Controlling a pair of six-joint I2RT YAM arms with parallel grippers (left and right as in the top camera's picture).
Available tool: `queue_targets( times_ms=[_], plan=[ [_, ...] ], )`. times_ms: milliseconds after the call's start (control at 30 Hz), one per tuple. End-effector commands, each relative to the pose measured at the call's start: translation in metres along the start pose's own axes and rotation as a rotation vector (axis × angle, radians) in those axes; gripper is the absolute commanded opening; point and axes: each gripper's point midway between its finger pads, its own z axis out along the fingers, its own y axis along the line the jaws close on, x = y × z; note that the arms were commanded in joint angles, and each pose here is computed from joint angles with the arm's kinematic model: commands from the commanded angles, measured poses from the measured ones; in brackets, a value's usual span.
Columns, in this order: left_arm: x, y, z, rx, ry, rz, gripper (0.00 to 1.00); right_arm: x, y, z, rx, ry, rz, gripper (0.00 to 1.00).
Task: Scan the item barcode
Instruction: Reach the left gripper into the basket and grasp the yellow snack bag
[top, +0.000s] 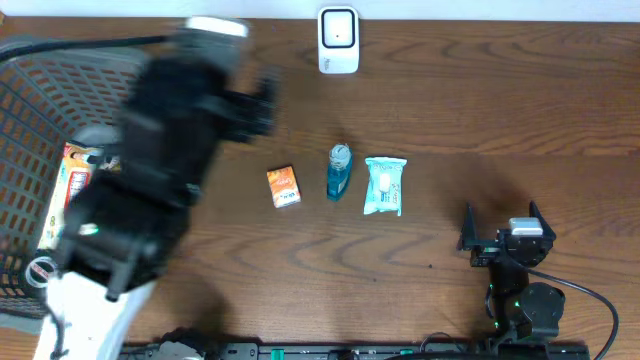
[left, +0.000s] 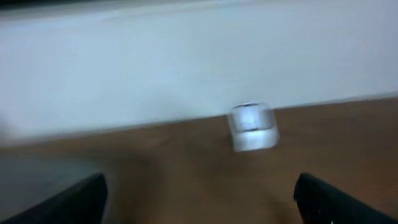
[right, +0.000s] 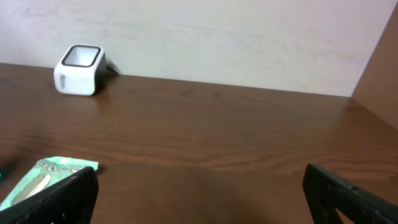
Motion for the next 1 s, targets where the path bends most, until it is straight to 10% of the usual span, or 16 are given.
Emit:
queue_targets(
  times_ms=[0,367,967],
  plan=[
    [0.020,0.093,-0.007,-0.274,0.055,-0.252,0.95,0.000,0.000,0.000,0.003,0.000,0.011,0.99],
    [0.120,0.251,-0.021,-0.739,0.289,-0.490,0.95,0.000,0.000,0.000,0.003,0.000,0.011,0.99],
    [0.306,0.280,0.094,-0.523,0.856,-0.354,0.96,0.000,0.000,0.000,0.003,0.000,0.011,0.99]
  ],
)
